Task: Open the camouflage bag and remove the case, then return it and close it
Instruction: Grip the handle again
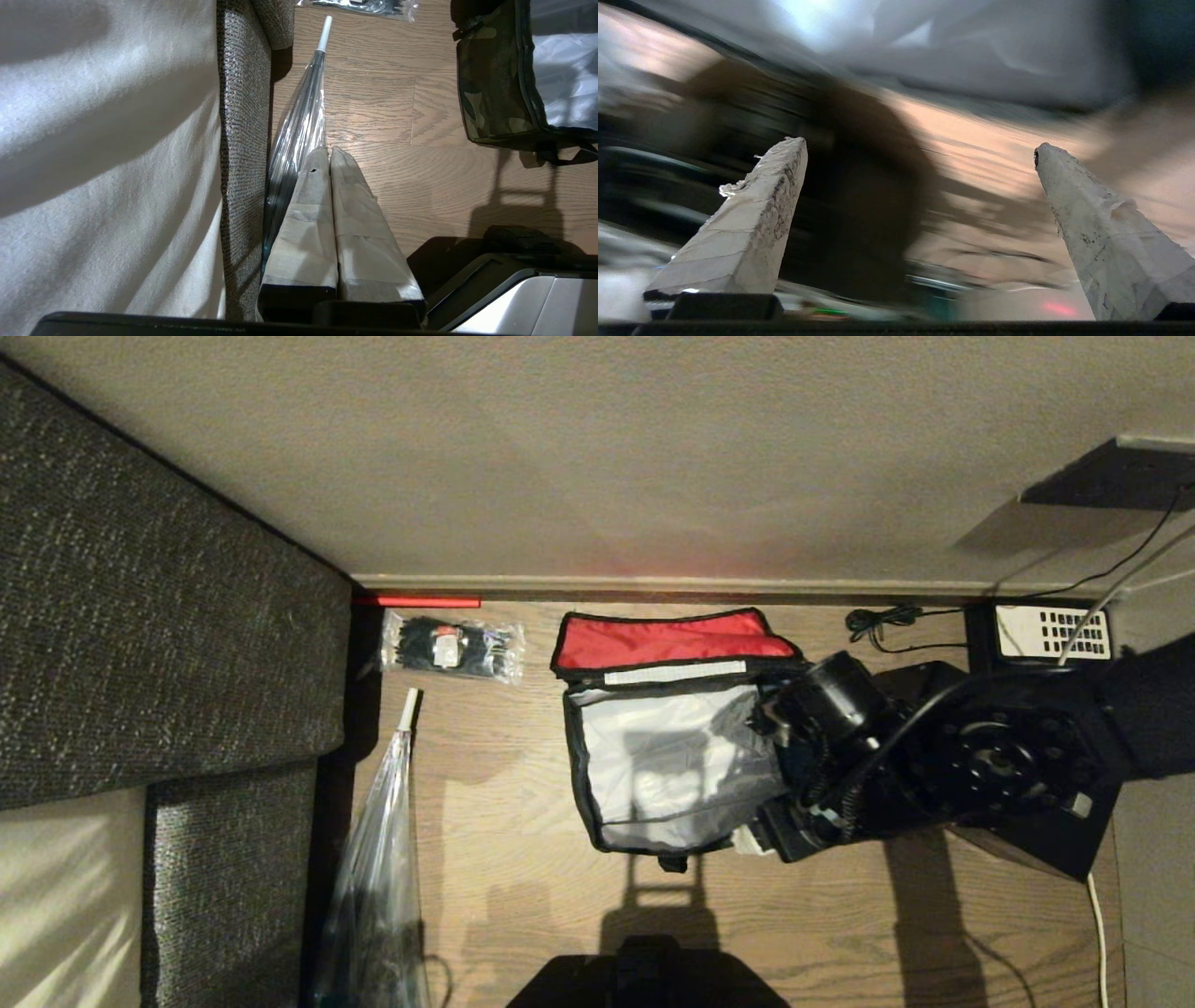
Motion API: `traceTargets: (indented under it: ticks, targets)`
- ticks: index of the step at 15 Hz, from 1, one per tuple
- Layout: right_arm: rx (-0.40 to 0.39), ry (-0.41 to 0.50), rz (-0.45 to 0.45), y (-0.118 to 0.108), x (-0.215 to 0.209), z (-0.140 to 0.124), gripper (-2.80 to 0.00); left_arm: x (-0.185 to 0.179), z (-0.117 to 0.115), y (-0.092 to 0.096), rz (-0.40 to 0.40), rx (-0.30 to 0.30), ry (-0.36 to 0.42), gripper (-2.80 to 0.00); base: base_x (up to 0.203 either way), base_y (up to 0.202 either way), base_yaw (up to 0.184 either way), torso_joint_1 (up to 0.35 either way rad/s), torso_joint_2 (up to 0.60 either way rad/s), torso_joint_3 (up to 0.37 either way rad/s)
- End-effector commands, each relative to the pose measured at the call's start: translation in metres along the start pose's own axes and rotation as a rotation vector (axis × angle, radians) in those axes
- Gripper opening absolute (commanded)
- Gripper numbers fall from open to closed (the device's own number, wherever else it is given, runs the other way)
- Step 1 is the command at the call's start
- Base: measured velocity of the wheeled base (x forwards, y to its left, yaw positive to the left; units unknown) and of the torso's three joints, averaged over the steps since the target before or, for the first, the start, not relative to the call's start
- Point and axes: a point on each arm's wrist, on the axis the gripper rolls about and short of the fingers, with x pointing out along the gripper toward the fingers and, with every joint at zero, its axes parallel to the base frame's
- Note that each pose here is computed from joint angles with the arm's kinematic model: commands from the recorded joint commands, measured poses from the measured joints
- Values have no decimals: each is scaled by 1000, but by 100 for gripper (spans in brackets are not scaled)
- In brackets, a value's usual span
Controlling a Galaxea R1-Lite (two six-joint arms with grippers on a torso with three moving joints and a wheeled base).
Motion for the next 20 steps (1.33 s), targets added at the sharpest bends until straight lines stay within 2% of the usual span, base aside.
traceTargets:
  ticks: [1, 3, 5, 8, 11, 13, 14, 16, 17, 18, 20]
  targets:
    - [7, -5, -146, -51, -26, -30, 0, 0, -1, 0, 1, 1, 0, -280, 0, 0, 0, 0, 0, 0]
    - [12, 24, -249, -87, -35, -46, 0, 0, -1, 0, 1, 1, 0, -280, 0, 0, 0, 0, 0, 0]
    - [-15, 50, -324, -107, -41, -55, 0, 0, -1, 0, 1, 1, 0, -280, 0, 0, 0, 0, 0, 0]
    - [-53, 92, -421, -110, -38, -69, 0, 0, -1, 0, 1, 0, 1, -280, 0, 0, 0, 0, 0, 0]
    - [-92, 70, -471, -111, -32, -75, 0, 0, 0, 0, -1, 0, -1, -280, 0, 0, 0, 0, 0, 0]
    - [-129, 67, -558, -121, -19, -79, 0, 0, 0, 0, 1, -1, -1, -280, 0, 0, 0, 0, 0, 0]
    - [-167, 75, -606, -132, -17, -78, 0, 0, -1, 0, 1, 1, 1, -280, 0, 0, 0, 0, 0, 0]
    - [-300, 109, -683, -154, -19, -80, 0, 0, -1, 0, 1, 0, 0, -280, 0, 0, 0, 0, 0, 0]
    - [-345, 91, -727, -162, -21, -78, 0, 0, -1, 0, 1, 1, 1, -280, 0, 0, 0, 0, 0, 0]
    - [-384, 63, -774, -168, -22, -77, 0, 0, -1, 0, 1, -1, 0, -280, 0, 0, 0, 0, 0, 0]
    - [-491, 79, -849, -175, -24, -86, 0, 0, -1, 0, 1, 1, 2, -280, 0, 0, 0, 0, 0, 0]
